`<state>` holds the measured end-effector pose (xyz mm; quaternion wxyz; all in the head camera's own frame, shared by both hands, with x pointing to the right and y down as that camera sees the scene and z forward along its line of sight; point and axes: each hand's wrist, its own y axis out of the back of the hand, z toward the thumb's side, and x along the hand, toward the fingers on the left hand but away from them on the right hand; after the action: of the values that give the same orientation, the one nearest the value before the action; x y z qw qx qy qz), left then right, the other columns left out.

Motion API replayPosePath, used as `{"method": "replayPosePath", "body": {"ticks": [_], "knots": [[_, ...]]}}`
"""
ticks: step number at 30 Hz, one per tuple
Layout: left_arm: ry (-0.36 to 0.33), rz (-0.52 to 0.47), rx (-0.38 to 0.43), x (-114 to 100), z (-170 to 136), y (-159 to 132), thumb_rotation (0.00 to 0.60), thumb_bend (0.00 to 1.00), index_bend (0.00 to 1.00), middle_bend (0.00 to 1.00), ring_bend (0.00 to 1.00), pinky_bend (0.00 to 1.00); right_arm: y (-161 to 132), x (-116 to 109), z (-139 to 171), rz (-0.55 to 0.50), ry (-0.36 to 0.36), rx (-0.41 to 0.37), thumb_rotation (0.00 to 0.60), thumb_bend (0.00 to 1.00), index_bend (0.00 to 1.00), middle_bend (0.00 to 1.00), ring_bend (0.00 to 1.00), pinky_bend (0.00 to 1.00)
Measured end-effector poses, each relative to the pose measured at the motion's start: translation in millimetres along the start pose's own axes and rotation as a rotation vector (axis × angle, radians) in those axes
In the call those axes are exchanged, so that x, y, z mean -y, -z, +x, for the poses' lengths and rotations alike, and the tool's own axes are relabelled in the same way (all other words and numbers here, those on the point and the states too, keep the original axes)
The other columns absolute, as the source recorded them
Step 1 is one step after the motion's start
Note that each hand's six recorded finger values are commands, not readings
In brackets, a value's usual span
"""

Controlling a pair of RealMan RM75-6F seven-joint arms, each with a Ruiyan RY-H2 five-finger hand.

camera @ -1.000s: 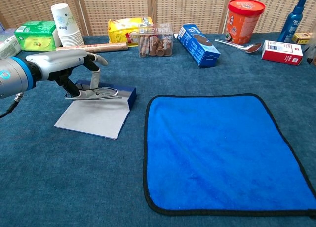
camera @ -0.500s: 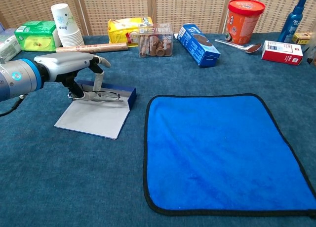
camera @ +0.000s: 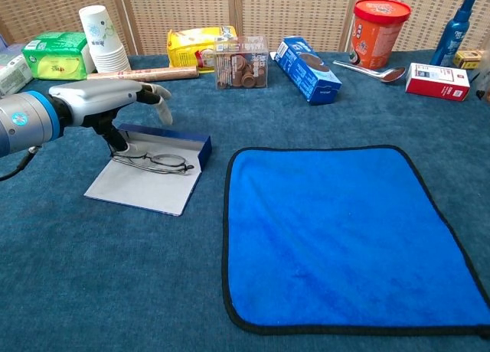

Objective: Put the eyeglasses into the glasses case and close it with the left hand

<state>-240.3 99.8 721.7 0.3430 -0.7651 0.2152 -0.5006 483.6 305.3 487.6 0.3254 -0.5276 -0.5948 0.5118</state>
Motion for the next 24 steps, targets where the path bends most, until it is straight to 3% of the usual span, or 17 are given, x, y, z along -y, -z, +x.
{"method": "replayPosePath", "body": {"ticks": [6,10,14,24], "knots": [[-0.011,-0.01,-0.004,-1,0,2,0.586,0.31,0.08,0.02,0.0,0.0,-1,0,0,0.002,0.001,-0.001,0.453,0.34,0.11,0.13,0.0,0.09],[-0.018,-0.015,-0.004,-3,-1,4,0.502,0.29,0.01,0.0,0.0,0.0,-1,-1,0,0.005,0.002,-0.002,0.455,0.34,0.11,0.13,0.0,0.09],[-0.006,-0.003,-0.003,-4,-7,6,0.421,0.27,0.0,0.0,0.0,0.0,-2,-2,0,0.005,0.004,-0.003,0.455,0.34,0.11,0.13,0.0,0.09],[0.037,0.063,-0.038,2,-22,25,0.388,0.27,0.0,0.0,0.0,0.0,-3,-2,1,0.002,0.005,-0.01,0.453,0.34,0.11,0.13,0.0,0.09]]}}
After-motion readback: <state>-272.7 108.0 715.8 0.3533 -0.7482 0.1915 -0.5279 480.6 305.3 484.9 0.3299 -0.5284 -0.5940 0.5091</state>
